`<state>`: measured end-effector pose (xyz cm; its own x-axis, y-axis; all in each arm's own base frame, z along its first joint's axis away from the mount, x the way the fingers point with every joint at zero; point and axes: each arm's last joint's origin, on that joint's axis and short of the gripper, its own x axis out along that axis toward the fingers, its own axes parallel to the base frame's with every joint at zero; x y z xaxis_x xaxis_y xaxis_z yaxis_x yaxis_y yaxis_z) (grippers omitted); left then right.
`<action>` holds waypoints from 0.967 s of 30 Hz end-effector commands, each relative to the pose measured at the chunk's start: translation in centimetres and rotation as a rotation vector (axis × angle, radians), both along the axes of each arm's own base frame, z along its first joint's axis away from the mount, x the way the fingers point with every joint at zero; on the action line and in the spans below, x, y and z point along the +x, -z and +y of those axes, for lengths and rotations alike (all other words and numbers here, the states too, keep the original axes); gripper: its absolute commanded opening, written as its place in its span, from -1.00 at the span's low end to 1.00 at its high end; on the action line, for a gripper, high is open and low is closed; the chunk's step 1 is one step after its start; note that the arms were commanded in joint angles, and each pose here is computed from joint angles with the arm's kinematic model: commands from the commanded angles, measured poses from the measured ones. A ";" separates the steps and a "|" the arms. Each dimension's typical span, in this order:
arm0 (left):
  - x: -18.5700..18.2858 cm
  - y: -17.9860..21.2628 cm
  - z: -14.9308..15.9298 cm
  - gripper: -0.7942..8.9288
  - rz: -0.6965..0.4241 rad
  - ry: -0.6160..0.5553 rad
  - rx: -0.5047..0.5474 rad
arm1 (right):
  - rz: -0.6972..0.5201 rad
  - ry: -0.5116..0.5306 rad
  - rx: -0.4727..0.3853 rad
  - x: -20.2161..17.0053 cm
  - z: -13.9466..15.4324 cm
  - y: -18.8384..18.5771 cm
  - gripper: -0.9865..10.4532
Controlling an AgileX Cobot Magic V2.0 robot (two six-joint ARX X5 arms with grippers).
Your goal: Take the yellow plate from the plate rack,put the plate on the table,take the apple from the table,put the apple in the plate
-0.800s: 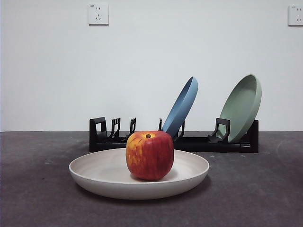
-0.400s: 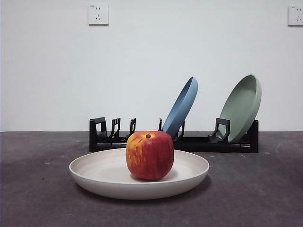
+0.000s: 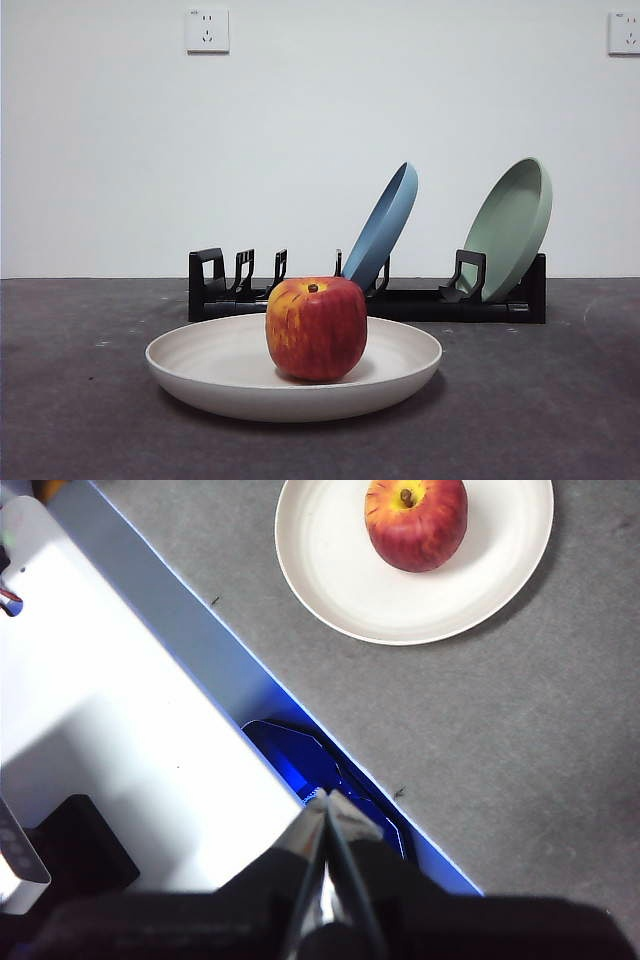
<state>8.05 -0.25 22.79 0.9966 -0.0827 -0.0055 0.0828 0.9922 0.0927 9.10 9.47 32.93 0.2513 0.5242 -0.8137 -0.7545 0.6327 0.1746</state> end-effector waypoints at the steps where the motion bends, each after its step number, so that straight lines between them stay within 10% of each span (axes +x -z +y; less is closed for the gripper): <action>1: 0.4 2.3 0.1 -0.84 0.035 -0.012 -0.021 | -0.003 0.003 0.005 0.0 0.0 -0.1 -0.83; 29: 1.5 8.0 0.1 -0.84 0.198 -0.030 -0.150 | -0.003 0.003 0.005 0.0 0.0 -0.1 -0.83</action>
<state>9.46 -0.14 15.26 0.9808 -0.0715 -0.1817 0.0601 0.9959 -0.0672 9.08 9.45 32.94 0.2523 0.5246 -0.8131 -0.7545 0.6328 0.1741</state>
